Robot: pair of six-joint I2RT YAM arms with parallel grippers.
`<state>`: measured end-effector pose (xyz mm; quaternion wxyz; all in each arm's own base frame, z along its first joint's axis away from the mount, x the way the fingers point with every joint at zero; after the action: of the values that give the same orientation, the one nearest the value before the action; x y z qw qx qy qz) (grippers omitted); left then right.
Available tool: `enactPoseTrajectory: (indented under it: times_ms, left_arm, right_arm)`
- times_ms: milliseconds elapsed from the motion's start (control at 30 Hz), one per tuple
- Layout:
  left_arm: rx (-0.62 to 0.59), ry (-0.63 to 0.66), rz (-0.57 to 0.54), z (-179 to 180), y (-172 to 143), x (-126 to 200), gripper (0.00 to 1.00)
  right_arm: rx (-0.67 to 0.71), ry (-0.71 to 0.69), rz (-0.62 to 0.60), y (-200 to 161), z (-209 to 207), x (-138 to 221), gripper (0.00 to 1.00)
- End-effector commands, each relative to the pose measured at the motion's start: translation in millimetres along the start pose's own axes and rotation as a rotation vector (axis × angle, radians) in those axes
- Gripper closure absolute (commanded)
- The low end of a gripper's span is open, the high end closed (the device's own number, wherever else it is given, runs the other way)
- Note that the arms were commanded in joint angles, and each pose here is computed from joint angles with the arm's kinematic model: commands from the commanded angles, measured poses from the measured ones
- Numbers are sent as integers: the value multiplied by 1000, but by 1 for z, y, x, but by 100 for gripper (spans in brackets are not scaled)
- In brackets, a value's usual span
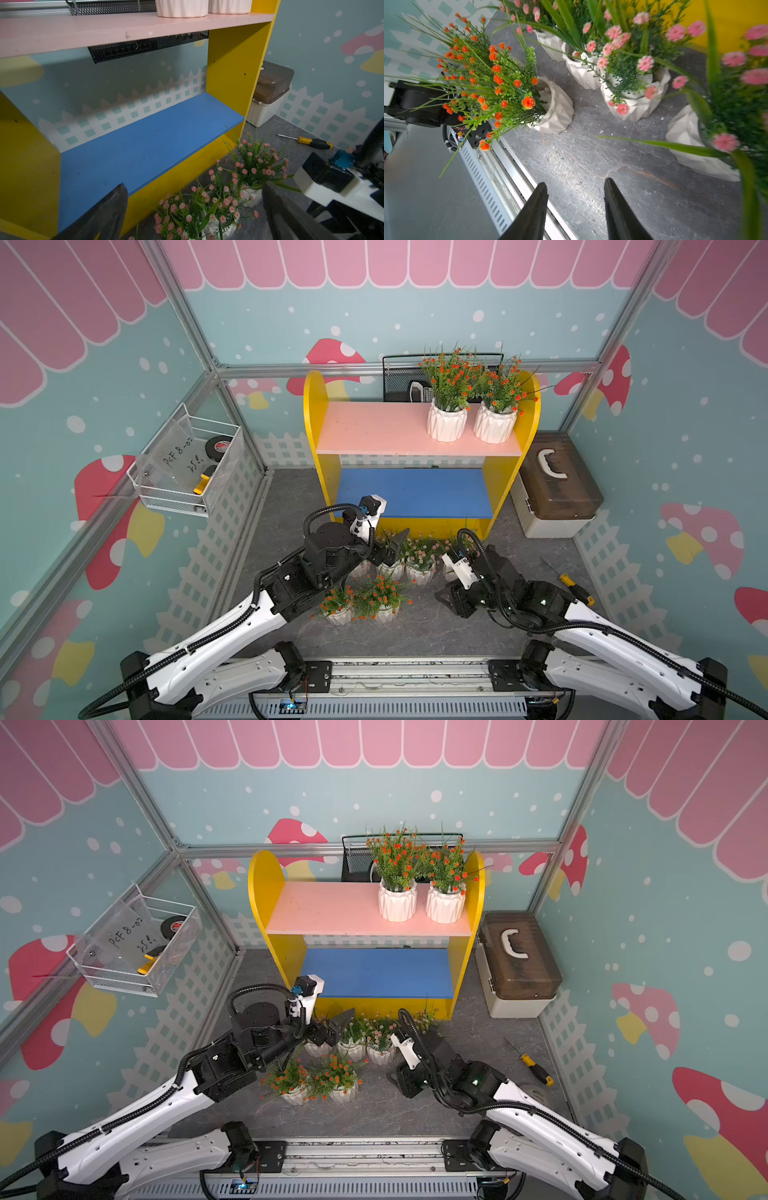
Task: Place the baby's breath potted plants on the rack by color
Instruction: Place the baby's breath potted plant on the rack.
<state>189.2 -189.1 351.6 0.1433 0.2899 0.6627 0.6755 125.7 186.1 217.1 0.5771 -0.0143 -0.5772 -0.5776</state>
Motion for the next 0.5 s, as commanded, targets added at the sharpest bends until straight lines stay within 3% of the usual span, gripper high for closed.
enactPoseTrajectory:
  times_ms: [0,467]
  left_arm:
    - [76,52,-18,8,-4,18,1]
    - [147,114,-31,25,-28,64,2]
  right_arm:
    - [-9,-14,-63,7,10,-16,58]
    - [-8,-147,-49,11,27,-86,68]
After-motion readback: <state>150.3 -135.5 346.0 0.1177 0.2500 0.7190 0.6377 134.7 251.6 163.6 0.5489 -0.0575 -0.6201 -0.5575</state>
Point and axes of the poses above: each gripper's point midway between its finger pads, its own x axis back along the fingers, its own z axis along the line the jaws close on, y = z × x, the point moved 8 cm from there along x, back along the fingers, and after that the axes turned 2 degrees about x, right-handed, at the moved point
